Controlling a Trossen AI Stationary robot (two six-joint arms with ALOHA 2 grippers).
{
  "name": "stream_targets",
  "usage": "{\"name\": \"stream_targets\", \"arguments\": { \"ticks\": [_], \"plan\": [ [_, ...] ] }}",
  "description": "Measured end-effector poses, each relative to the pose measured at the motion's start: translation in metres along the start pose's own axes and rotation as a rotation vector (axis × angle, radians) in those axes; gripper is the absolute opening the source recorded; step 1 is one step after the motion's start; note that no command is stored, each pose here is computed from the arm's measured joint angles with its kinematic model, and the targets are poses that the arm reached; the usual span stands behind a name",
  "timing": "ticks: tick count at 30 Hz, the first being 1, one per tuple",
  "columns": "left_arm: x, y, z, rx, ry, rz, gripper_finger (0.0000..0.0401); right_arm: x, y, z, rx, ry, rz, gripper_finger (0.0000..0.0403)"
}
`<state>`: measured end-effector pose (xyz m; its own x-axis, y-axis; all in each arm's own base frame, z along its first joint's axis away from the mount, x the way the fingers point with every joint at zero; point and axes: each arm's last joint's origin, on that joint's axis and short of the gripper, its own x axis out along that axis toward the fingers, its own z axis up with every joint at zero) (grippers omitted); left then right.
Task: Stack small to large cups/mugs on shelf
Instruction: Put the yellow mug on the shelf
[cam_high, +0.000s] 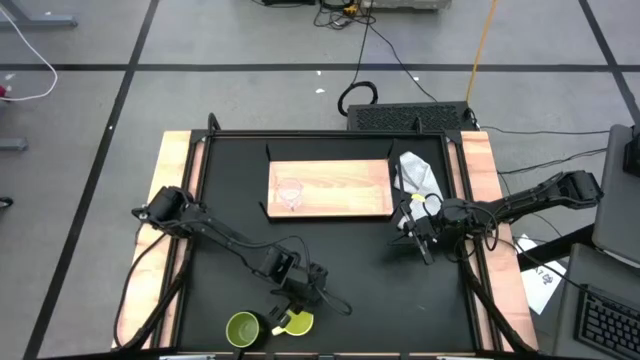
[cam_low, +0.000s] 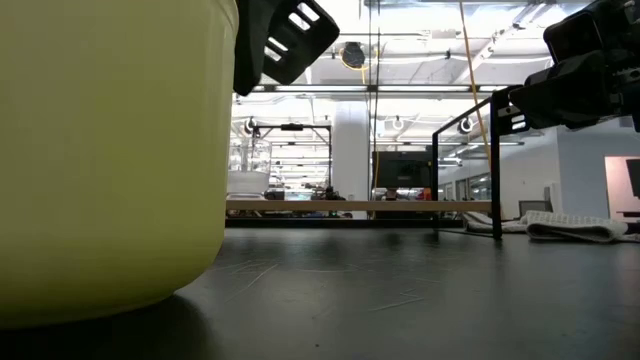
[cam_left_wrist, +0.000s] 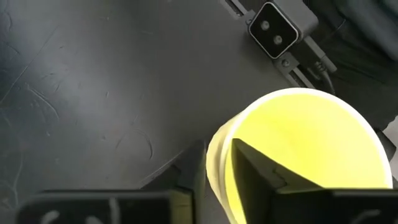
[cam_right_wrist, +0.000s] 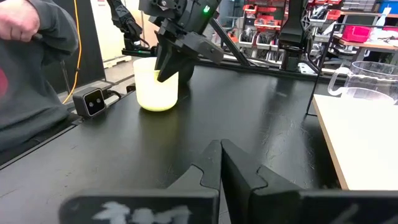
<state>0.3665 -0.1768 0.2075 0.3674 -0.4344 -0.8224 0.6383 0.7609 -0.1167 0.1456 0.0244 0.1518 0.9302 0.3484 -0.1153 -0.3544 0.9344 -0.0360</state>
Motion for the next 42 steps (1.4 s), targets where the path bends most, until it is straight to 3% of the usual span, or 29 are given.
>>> {"name": "stream_targets", "arguments": {
  "ticks": [7, 22, 29, 42],
  "plan": [
    [0.000, 0.000, 0.000, 0.015, -0.003, -0.010, 0.0010, 0.000, 0.000, 0.000, 0.000, 0.000, 0.000, 0.0000],
    [-0.004, 0.004, 0.006, -0.001, -0.062, 0.025, 0.0004, 0.000, 0.000, 0.000, 0.000, 0.000, 0.000, 0.0000],
    [-0.029, 0.009, 0.015, -0.019, -0.155, 0.069, 0.0004, 0.000, 0.000, -0.001, 0.028, 0.006, 0.000, 0.0000],
    [-0.089, 0.010, 0.009, -0.075, -0.150, 0.256, 0.0004, 0.000, 0.000, 0.000, 0.024, 0.003, 0.000, 0.0000]
  ]
}}
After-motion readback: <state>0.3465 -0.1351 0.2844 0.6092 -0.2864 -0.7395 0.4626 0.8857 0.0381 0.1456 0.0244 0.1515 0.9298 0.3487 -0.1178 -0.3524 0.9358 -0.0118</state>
